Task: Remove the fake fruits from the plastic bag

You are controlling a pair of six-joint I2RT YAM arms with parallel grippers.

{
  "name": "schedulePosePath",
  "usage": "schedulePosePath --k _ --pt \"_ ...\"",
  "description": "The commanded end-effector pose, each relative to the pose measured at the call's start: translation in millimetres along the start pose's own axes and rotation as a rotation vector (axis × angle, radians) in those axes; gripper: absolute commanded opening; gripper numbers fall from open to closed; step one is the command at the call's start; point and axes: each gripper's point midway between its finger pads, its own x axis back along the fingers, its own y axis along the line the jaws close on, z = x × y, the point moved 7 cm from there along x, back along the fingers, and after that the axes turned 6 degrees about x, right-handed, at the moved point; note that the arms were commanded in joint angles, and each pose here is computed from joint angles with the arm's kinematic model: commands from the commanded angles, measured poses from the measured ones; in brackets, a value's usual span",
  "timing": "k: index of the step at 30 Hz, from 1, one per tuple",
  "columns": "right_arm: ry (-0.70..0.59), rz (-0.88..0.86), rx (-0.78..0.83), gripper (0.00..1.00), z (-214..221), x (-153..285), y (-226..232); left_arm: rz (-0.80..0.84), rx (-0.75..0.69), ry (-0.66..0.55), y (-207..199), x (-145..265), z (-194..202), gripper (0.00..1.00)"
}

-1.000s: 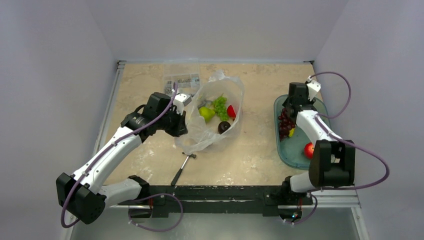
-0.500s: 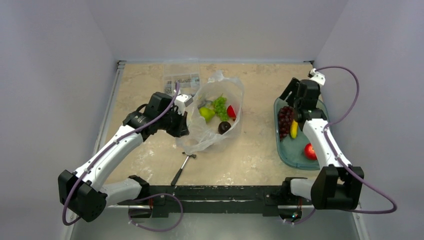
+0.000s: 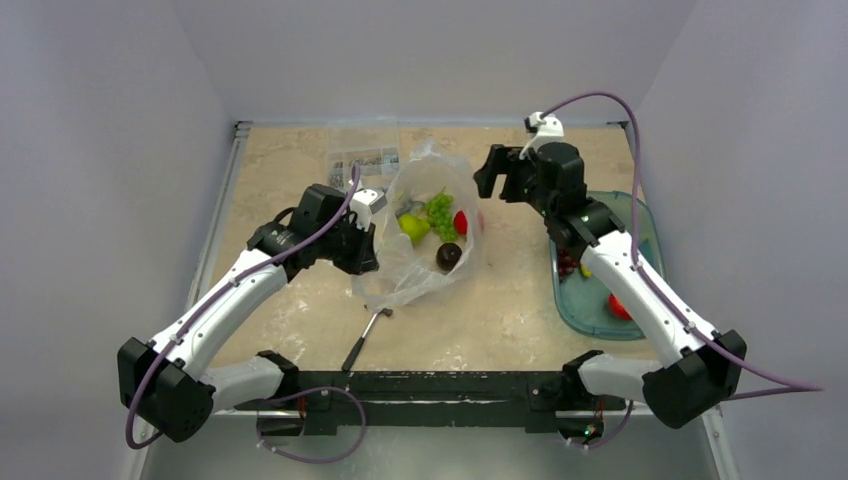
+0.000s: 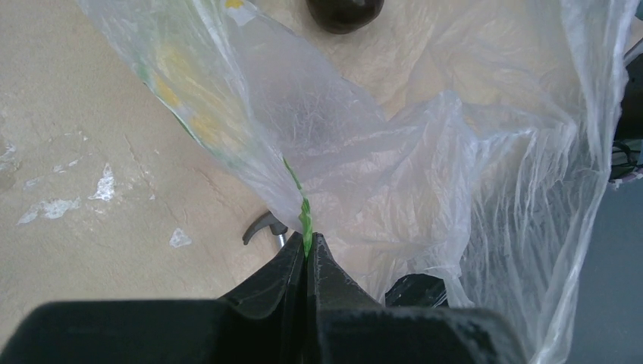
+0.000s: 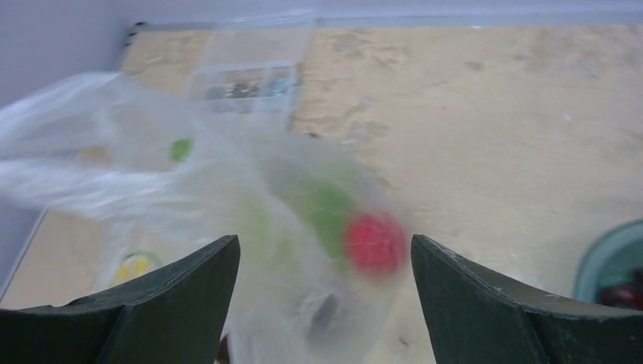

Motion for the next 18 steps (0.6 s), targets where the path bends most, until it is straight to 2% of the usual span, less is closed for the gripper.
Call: schedulePosePath --k 1,5,9,12,15,18 --pt "-0.135 -0.218 0.103 0.82 -31 42 57 0.012 -0.015 -0.026 -2 0 -6 0.00" --pt "-0.188 -0.462 0.198 0.67 -28 72 108 0.012 -0.017 -0.023 -2 0 -6 0.00" --pt "-0.154 -0.634 0.248 0.59 -7 82 143 0.009 -0.016 -0.021 -1 0 -6 0.00" --pt "-0.079 -0.638 0.203 0.50 12 63 153 0.004 -0.019 -0.026 -2 1 -7 0.00" --pt "0.004 -0.624 0.168 0.47 30 39 162 -0.011 -0.026 -0.041 0 5 -7 0.00" --pt "0.135 -0.482 0.134 0.35 54 3 161 -0.013 -0.033 -0.061 -1 7 -7 0.00"
